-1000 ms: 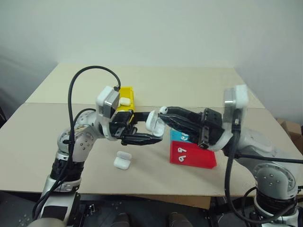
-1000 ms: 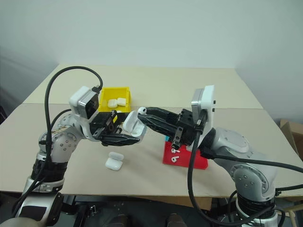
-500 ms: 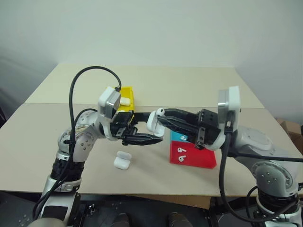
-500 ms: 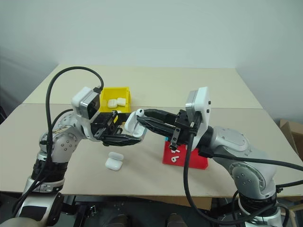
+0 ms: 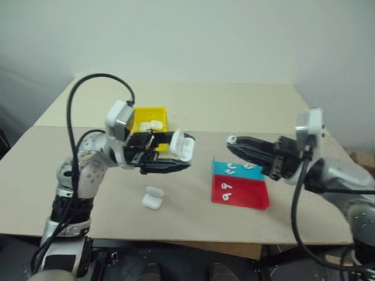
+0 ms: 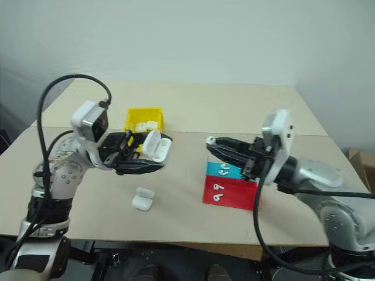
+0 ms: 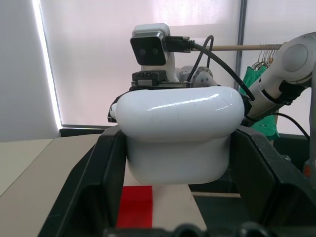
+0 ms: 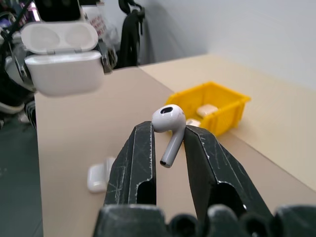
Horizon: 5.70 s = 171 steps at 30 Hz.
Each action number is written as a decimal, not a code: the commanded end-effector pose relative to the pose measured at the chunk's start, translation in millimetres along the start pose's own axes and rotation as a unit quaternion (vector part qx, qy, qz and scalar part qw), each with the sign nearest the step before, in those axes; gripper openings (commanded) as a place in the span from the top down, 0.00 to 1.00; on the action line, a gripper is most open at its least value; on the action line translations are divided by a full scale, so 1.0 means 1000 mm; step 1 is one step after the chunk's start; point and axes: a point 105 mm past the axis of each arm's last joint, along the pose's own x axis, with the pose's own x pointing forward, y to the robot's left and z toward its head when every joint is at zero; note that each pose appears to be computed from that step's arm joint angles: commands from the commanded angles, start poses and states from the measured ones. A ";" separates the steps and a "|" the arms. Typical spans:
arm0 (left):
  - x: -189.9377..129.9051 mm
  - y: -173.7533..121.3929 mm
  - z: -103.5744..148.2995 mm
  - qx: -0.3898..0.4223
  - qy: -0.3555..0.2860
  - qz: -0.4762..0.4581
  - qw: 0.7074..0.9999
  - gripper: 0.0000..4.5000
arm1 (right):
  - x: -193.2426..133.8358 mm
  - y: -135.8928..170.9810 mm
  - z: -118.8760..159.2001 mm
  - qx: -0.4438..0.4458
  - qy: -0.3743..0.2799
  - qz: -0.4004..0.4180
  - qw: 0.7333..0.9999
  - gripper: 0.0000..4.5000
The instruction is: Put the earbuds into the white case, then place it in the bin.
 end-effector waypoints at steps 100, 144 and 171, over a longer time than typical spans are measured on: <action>0.000 -0.020 0.009 0.035 0.002 0.039 0.999 0.37 | 0.017 -0.060 -0.136 -0.053 0.530 0.068 0.844 0.86; 0.017 0.007 0.015 0.028 -0.010 -0.014 0.999 0.37 | 0.067 0.043 0.049 0.006 -0.172 0.070 0.983 0.86; 0.015 0.008 0.015 0.042 -0.011 -0.009 0.999 0.37 | 0.070 0.039 0.031 -0.077 -0.103 0.081 0.988 0.79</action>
